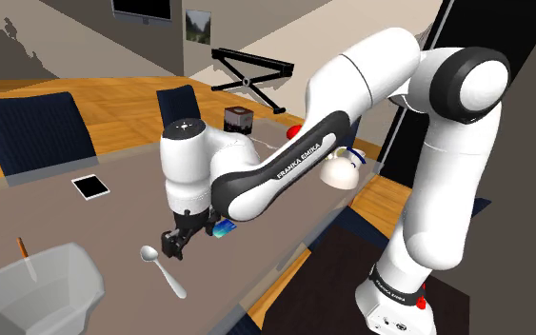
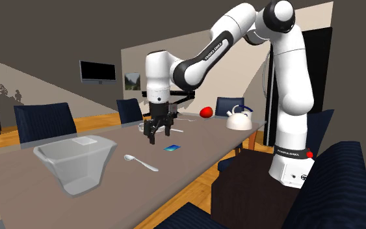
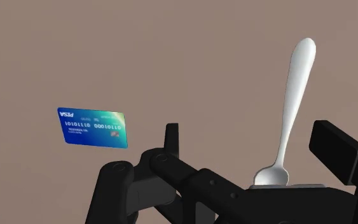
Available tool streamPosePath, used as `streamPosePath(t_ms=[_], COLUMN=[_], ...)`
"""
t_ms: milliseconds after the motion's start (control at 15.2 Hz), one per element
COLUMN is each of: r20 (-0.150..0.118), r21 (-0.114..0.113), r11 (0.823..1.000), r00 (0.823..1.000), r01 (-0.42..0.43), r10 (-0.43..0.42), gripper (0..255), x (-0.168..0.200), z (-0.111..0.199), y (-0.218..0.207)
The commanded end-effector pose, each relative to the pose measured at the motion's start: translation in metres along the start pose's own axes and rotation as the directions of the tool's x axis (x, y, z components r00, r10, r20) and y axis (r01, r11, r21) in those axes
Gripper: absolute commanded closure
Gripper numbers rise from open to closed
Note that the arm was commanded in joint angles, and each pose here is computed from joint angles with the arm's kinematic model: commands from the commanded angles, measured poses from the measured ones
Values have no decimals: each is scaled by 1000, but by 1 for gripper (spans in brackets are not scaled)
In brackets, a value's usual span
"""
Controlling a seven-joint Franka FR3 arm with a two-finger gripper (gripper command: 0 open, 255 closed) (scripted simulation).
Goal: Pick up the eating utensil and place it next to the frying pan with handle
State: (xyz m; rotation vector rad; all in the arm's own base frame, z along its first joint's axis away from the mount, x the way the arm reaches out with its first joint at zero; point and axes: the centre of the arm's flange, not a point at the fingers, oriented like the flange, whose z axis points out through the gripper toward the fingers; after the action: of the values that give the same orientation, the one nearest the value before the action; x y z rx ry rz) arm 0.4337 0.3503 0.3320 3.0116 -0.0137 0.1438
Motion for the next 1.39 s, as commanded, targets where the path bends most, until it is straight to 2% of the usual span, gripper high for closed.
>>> streamPosePath(t_ms=[0, 330, 858, 1320], r20=[-14, -43, -43, -43], r21=[-9, -28, -28, -28], r11=[1000, 999, 999, 999], r00=[1000, 999, 999, 999], r01=[-10, -30, -30, -30], r10=[10, 29, 29, 29], gripper=[0, 0, 0, 0], x=[8, 30, 32, 32], z=[13, 41, 81, 81], y=[-23, -76, -75, -75])
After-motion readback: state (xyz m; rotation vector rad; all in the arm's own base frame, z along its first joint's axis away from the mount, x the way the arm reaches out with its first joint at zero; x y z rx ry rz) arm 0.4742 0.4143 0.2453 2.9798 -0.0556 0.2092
